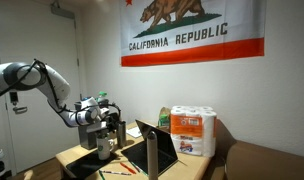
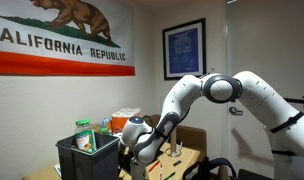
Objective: Put the pen inside the mug cup
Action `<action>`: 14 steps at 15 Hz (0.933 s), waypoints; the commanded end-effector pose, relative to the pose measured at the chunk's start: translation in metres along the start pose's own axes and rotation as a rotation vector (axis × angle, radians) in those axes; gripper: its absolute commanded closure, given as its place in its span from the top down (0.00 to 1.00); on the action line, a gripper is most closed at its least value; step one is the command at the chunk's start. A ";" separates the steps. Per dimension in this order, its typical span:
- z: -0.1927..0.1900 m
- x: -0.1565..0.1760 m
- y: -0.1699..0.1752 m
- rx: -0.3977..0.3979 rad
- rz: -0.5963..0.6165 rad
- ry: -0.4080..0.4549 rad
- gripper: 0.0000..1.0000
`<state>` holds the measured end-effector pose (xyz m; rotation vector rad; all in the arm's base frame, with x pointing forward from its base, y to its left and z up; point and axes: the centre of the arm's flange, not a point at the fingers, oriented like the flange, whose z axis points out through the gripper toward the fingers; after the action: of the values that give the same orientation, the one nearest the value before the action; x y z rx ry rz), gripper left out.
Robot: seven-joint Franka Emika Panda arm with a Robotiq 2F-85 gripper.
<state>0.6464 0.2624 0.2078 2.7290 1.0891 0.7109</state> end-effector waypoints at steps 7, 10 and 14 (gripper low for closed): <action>0.012 0.026 0.026 -0.025 -0.003 -0.067 1.00; 0.018 0.028 0.030 -0.008 -0.003 -0.079 1.00; 0.031 0.027 0.028 0.030 -0.001 -0.122 1.00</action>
<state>0.6814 0.2587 0.2036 2.7560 1.0517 0.5804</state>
